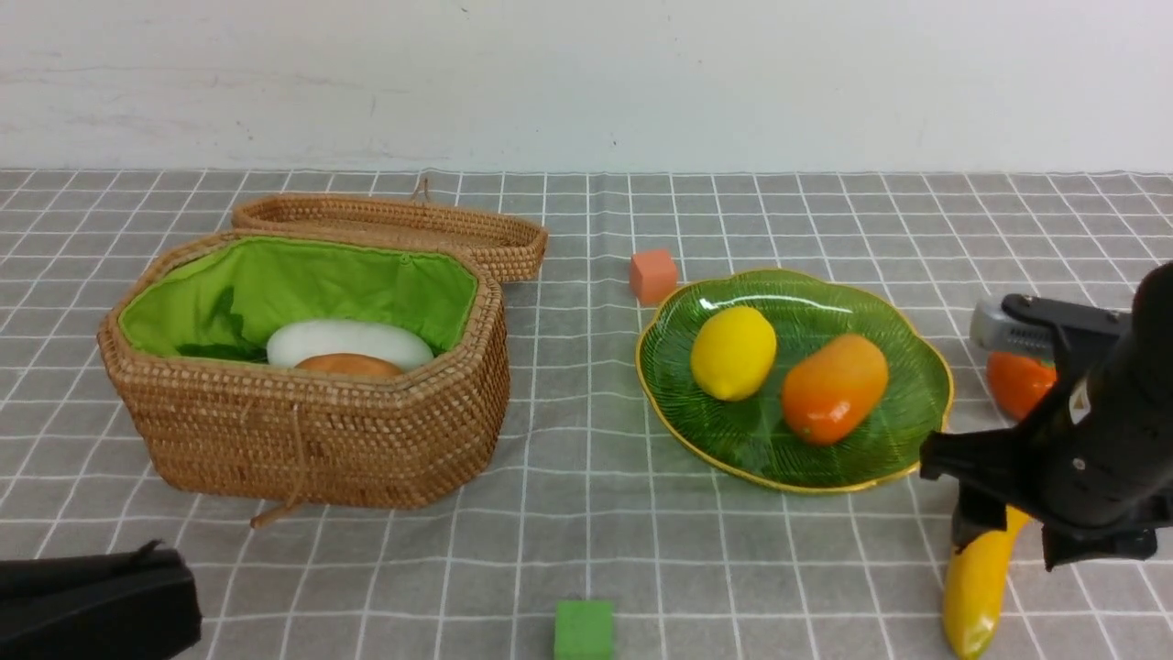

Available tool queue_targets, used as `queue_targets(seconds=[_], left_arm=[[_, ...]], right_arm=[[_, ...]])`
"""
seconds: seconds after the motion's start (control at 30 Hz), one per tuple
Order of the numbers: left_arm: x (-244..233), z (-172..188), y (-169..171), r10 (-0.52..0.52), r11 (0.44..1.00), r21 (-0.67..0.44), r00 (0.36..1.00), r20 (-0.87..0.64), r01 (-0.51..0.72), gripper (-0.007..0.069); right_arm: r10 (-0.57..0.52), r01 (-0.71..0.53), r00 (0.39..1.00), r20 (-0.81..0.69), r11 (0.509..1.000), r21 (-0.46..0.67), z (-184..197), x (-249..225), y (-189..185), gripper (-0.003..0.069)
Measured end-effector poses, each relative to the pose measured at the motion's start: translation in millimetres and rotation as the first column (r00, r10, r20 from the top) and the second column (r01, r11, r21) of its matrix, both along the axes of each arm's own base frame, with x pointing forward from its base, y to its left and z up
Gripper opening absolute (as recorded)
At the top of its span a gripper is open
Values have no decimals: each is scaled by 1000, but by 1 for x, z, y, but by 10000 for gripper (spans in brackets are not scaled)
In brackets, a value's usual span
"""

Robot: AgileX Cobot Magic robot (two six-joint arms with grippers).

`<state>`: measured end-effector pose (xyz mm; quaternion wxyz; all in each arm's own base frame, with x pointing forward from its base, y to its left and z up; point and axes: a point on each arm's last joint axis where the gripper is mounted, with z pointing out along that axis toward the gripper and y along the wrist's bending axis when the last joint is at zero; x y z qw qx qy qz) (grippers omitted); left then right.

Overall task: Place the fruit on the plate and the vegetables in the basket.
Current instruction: Use the right arm to grab a banana and put it into the right plate

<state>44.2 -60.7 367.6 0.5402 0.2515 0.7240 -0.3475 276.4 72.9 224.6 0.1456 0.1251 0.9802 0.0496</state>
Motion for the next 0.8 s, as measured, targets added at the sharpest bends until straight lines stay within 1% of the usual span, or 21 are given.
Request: queue_targets(seconds=[0.07,0.1,0.13,0.27,0.33,0.37,0.4,0.43,0.47,0.5,0.53,0.6,0.73,0.8], left_arm=[[0,0,0,-1,1000,3,1000,-3,1,18],[0,0,0,-1,1000,3,1000,-3,1,18],[0,-1,0,-2,1000,6,1000,-5,2,18],[0,-1,0,-4,1000,8,1000,-7,4,20],[0,-1,0,-4,1000,8,1000,-7,4,22],[0,-1,0,-4,1000,8,1000,-7,4,22],[0,-1,0,-4,1000,8,1000,-7,4,21],[0,-1,0,-4,1000,8,1000,-7,4,21],[0,-1,0,-4,1000,8,1000,-7,4,21],[0,-1,0,-4,1000,8,1000,-7,4,21],[0,-1,0,-4,1000,8,1000,-7,4,21],[0,-1,0,-4,1000,8,1000,-7,4,21],[0,-1,0,-4,1000,8,1000,-7,4,24],[0,-1,0,-3,1000,10,1000,-6,3,26]], right_arm=[[-15,15,1000,-16,1000,-3,-13,8,-2,527],[-17,17,1000,-16,1000,-4,-14,9,-3,527],[-29,29,998,-47,1000,-11,-26,14,-4,532],[-43,42,996,-79,999,-19,-44,21,-7,524],[-45,44,995,-91,999,-22,-57,26,-6,496],[-45,44,995,-91,999,-22,-57,26,-6,489],[-45,43,995,-93,999,-22,-62,28,-6,455],[-45,43,995,-91,999,-22,-62,28,-6,450],[-45,43,995,-92,999,-22,-65,29,-6,392],[-45,43,995,-93,999,-22,-66,30,-6,359],[-44,42,995,-93,999,-23,-66,30,-6,352],[-43,41,995,-92,999,-25,-66,30,-6,306],[-18,15,995,-96,999,-33,-66,29,-6,308],[31,-38,992,-124,998,-51,-63,25,-7,308]])
